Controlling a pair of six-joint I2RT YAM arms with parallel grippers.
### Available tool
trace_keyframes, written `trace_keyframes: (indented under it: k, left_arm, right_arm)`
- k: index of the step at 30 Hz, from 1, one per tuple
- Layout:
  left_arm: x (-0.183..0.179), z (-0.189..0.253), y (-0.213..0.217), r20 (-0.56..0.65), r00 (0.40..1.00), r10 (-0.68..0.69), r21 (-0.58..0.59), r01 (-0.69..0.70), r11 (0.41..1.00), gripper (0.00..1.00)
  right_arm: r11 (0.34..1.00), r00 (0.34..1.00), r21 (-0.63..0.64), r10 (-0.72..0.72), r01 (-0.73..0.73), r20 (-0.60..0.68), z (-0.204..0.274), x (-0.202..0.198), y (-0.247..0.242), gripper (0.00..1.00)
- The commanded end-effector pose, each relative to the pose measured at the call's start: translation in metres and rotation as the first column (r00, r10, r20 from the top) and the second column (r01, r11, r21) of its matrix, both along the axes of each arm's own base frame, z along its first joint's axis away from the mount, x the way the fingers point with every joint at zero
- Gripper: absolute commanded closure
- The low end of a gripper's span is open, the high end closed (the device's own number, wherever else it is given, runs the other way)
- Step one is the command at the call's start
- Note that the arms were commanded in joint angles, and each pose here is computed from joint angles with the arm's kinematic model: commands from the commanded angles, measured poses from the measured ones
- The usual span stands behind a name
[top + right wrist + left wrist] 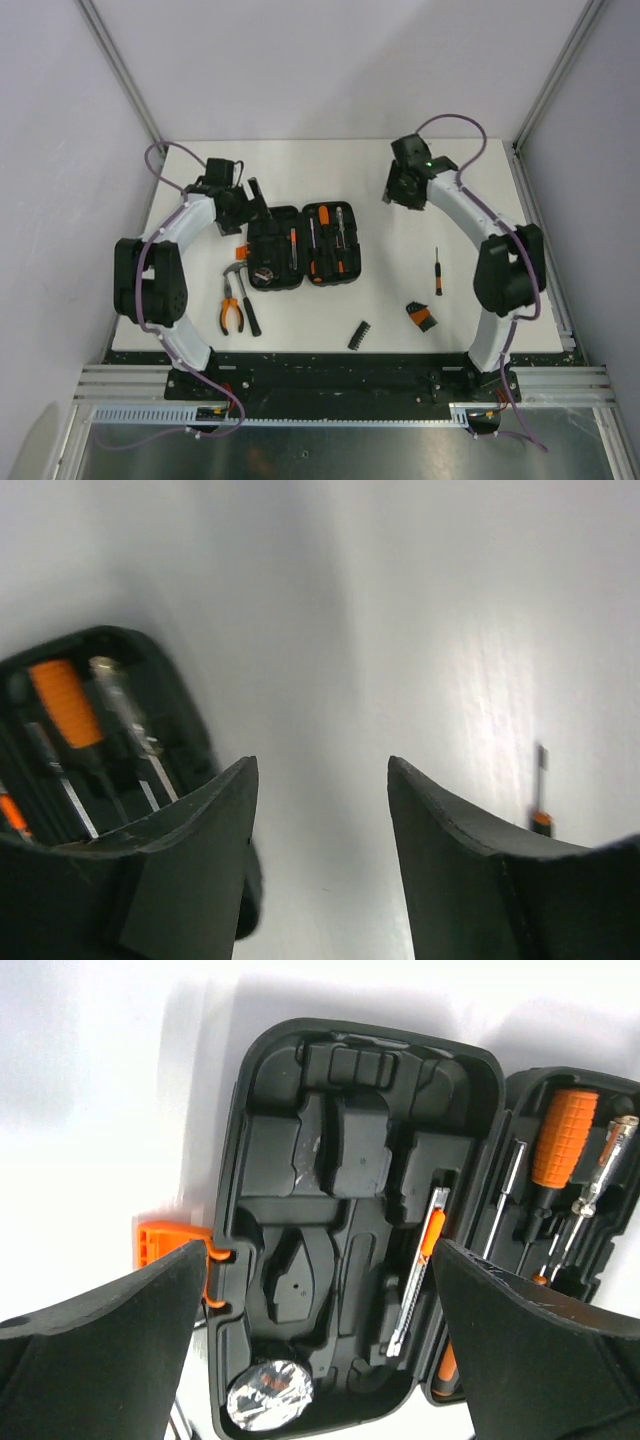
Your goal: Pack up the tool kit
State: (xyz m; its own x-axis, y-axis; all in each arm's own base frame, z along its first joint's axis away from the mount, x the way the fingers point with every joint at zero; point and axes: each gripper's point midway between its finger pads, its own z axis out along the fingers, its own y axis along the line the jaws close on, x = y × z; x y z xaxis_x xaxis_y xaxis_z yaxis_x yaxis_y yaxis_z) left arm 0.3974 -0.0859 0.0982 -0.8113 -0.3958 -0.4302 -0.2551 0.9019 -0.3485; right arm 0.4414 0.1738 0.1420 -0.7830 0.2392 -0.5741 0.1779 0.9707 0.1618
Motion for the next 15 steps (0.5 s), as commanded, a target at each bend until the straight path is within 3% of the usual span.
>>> trace_keyframes:
  k: [1, 4, 9, 15]
  left_arm:
    - [0.014, -0.017, -0.002, 0.015, 0.999, -0.042, 0.001, 0.042, 0.999, 0.01]
    - [0.017, -0.033, -0.008, -0.019, 0.998, -0.052, -0.026, 0.051, 0.998, 0.01]
    - [0.018, -0.05, -0.021, -0.064, 0.995, -0.075, -0.095, 0.069, 0.993, 0.11]
    - [0.018, -0.046, -0.046, -0.044, 0.99, -0.135, -0.164, 0.126, 0.978, 0.17]
  right_arm:
    - [0.998, 0.997, -0.013, -0.066, 0.066, -0.041, -0.013, -0.032, -0.035, 0.4]
    - [0.997, 0.993, -0.028, -0.078, 0.076, -0.083, -0.021, -0.055, -0.052, 0.4]
    - [0.996, 0.984, -0.026, -0.087, 0.084, -0.155, -0.038, -0.084, -0.071, 0.41]
    - [0.994, 0.971, -0.048, -0.105, 0.097, -0.213, -0.059, -0.107, -0.095, 0.4]
